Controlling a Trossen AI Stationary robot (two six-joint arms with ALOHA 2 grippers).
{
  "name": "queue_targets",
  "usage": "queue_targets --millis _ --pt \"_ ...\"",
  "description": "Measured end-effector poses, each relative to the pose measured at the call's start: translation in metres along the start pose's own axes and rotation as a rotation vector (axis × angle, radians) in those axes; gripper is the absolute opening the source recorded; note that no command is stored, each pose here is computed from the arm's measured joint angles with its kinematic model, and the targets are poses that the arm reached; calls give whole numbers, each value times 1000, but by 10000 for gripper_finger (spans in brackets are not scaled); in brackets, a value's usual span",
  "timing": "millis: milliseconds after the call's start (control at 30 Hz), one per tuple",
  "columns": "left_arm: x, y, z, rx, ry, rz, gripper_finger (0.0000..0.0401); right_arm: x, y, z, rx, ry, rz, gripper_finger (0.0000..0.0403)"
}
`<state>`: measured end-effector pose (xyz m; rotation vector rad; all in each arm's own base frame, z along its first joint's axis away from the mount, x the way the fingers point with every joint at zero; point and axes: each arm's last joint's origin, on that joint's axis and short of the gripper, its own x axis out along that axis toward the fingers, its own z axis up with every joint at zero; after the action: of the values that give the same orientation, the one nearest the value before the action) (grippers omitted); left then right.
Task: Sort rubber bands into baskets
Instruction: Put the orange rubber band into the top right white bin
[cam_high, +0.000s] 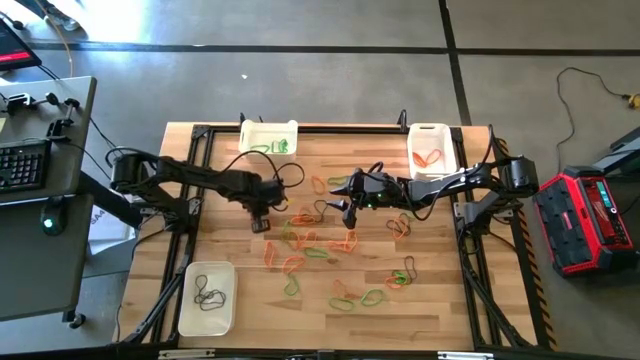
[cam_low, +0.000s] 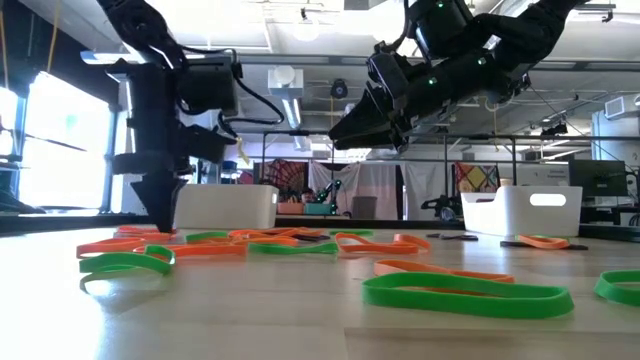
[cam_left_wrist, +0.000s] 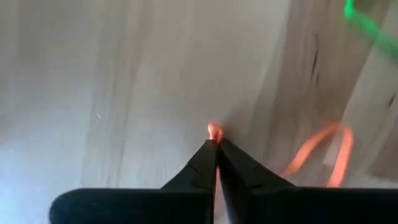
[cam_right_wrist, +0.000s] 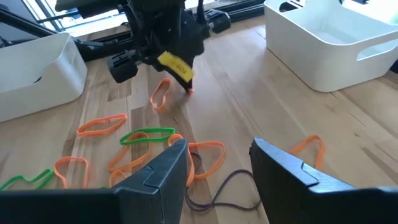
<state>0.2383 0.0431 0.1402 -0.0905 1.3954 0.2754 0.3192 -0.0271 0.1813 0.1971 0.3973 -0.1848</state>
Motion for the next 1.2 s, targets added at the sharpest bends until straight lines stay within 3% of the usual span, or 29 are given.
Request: queue_targets --millis 433,633,800,1000,1200 --pt "-36 6 37 -238 -496 -209 1 0 1 -3 55 27 0 162" --pt "-53 5 58 -227 -748 -355 0 -1 7 0 83 -2 40 165" --pt "-65 1 71 -233 -936 -411 0 -1 11 4 104 -53 55 198" --pt "-60 -5 79 -221 -990 -425 0 -2 13 11 108 -131 46 242" --pt "-59 -7 88 -210 -1086 -440 0 -2 13 12 109 -147 41 236"
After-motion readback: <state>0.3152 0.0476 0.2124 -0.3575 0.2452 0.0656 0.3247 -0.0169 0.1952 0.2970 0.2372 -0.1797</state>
